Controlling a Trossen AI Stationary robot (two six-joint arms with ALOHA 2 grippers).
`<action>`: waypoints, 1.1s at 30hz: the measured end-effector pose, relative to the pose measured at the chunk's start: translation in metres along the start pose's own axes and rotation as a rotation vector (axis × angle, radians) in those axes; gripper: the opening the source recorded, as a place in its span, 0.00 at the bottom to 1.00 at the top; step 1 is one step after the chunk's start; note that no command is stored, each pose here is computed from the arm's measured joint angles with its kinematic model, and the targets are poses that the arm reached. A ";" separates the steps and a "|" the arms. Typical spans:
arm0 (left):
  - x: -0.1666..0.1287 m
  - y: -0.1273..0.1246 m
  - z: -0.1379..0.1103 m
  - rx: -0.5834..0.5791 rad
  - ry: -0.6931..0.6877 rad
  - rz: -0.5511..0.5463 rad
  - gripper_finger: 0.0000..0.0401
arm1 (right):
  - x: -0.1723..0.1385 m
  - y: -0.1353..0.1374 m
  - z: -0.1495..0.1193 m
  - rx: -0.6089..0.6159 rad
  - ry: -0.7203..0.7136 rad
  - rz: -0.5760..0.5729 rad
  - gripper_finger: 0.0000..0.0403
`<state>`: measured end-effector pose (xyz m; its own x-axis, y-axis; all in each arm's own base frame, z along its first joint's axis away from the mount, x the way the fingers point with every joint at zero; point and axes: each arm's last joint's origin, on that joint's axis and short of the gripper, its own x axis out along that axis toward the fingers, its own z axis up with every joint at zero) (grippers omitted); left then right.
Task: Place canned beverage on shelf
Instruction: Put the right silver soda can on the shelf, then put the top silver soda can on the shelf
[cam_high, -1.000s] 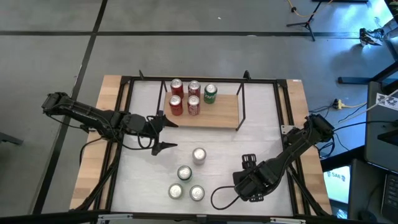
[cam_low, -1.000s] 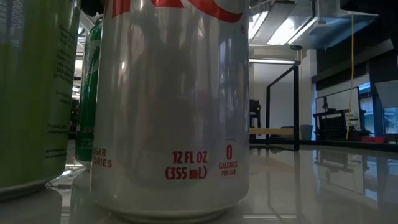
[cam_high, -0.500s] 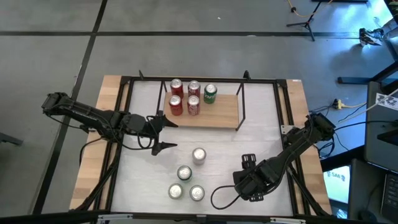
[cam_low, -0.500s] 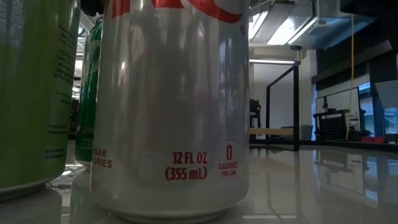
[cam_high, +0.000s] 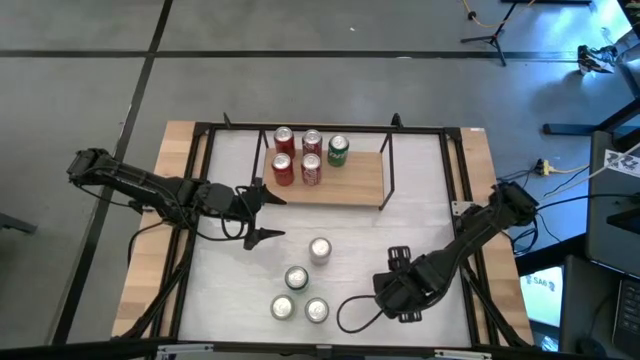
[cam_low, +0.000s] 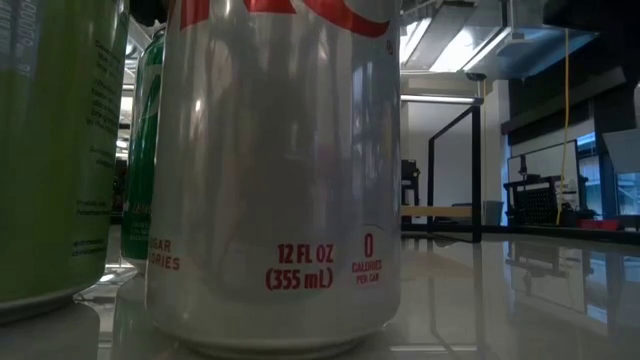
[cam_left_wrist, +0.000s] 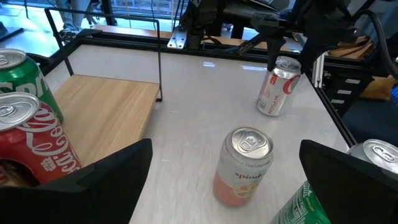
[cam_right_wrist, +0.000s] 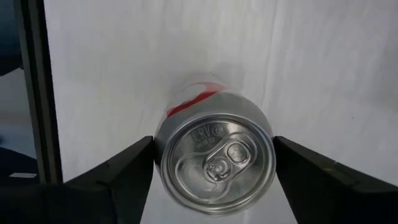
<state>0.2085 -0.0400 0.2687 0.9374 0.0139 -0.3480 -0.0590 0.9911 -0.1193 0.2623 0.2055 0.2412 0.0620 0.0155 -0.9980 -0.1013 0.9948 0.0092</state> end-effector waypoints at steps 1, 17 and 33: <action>0.000 0.000 0.000 0.000 0.000 0.000 0.99 | -0.003 -0.002 0.003 0.000 -0.003 0.007 0.74; 0.000 0.000 0.000 0.000 -0.001 0.000 0.99 | -0.059 -0.061 0.049 -0.145 -0.152 0.018 0.69; 0.000 0.000 0.000 0.000 -0.001 0.000 0.99 | -0.057 -0.090 0.052 -0.110 -0.093 0.020 0.49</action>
<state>0.2084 -0.0400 0.2689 0.9377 0.0143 -0.3472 -0.0593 0.9911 -0.1194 0.3198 0.1204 0.3002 0.1504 0.0501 -0.9874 -0.2117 0.9772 0.0174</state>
